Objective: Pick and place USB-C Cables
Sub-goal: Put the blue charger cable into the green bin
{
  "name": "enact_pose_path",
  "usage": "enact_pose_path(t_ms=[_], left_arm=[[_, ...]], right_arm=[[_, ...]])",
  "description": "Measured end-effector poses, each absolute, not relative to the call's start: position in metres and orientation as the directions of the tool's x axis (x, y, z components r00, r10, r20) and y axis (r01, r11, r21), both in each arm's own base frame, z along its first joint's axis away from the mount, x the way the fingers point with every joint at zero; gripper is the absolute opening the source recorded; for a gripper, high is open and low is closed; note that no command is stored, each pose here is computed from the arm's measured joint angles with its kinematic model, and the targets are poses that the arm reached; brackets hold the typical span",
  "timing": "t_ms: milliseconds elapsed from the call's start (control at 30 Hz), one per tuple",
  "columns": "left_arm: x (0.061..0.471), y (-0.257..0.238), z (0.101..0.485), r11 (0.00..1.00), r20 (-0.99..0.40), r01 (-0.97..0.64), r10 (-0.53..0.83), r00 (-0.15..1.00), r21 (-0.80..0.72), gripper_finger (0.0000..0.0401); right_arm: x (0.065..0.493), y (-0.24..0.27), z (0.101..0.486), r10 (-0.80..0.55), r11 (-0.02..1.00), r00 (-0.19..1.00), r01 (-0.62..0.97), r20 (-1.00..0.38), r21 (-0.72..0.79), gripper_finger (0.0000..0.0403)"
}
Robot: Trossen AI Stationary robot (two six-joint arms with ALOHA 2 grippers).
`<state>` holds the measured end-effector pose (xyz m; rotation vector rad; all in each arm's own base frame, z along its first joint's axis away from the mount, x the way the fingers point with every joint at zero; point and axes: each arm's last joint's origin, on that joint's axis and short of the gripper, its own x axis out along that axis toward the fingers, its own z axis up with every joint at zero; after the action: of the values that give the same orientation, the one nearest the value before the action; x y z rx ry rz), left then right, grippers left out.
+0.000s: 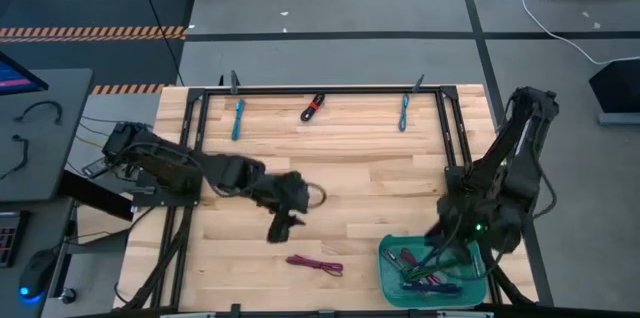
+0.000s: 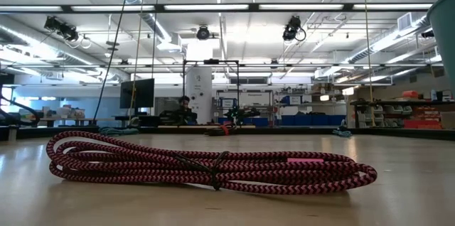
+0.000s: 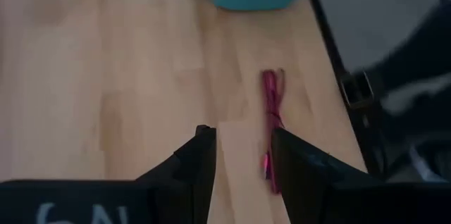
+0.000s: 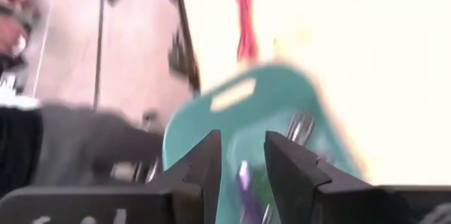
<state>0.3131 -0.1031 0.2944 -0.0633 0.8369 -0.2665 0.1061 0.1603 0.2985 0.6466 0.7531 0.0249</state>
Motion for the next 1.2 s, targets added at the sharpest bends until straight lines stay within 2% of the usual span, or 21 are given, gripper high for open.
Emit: enact_pose_path(t_ms=[67,133,167,267,333,400,533,667,900,1067,1200], left_arm=[[0.309,-0.115,0.294,0.974,-0.728,0.182,-0.220,0.649,-0.133,0.0141],[0.305,-0.117,0.292,0.982,-0.745,-0.062,-0.093,0.661,-0.178,0.0140],[0.302,-0.114,0.290,0.952,-0.764,-0.212,-0.035,0.644,-0.222,0.0138],[0.290,-0.095,0.282,0.763,-0.861,-0.580,0.063,0.505,-0.285,0.0130],[0.280,-0.083,0.276,0.620,-0.924,-0.752,0.110,0.367,-0.225,0.0127],[0.270,-0.072,0.273,0.514,-0.961,-0.847,0.139,0.239,-0.137,0.0126],[0.257,-0.046,0.271,0.380,-0.979,-0.925,0.199,0.048,0.032,0.0132],[0.252,-0.021,0.271,0.314,-0.975,-0.942,0.218,-0.052,0.121,0.0138],[0.252,0.032,0.270,0.279,-0.961,-0.946,0.259,-0.093,0.166,0.0142],[0.240,0.079,0.246,0.275,-0.986,-0.957,0.159,-0.046,0.089,0.0142],[0.222,0.114,0.226,0.207,-0.991,-0.976,0.124,-0.051,0.076,0.0145]], right_arm=[[0.104,0.152,0.303,0.198,0.829,0.782,0.188,-0.590,0.527,0.0114],[0.102,0.147,0.308,0.168,0.843,0.813,0.174,-0.557,0.509,0.0114],[0.101,0.145,0.309,0.159,0.847,0.824,0.169,-0.543,0.504,0.0114],[0.100,0.140,0.313,0.133,0.859,0.850,0.158,-0.510,0.487,0.0114],[0.100,0.138,0.314,0.098,0.879,0.869,0.152,-0.485,0.451,0.0114],[0.102,0.136,0.316,0.040,0.908,0.892,0.156,-0.451,0.389,0.0114],[0.110,0.126,0.318,-0.092,0.943,0.914,0.208,-0.396,0.261,0.0114],[0.120,0.109,0.322,-0.139,0.940,0.900,0.251,-0.412,0.231,0.0114],[0.137,0.080,0.330,-0.151,0.938,0.889,0.266,-0.432,0.220,0.0114],[0.148,0.071,0.337,-0.130,0.934,0.910,0.246,-0.394,0.258,0.0114],[0.154,0.068,0.340,-0.125,0.925,0.922,0.242,-0.367,0.292,0.0114]])
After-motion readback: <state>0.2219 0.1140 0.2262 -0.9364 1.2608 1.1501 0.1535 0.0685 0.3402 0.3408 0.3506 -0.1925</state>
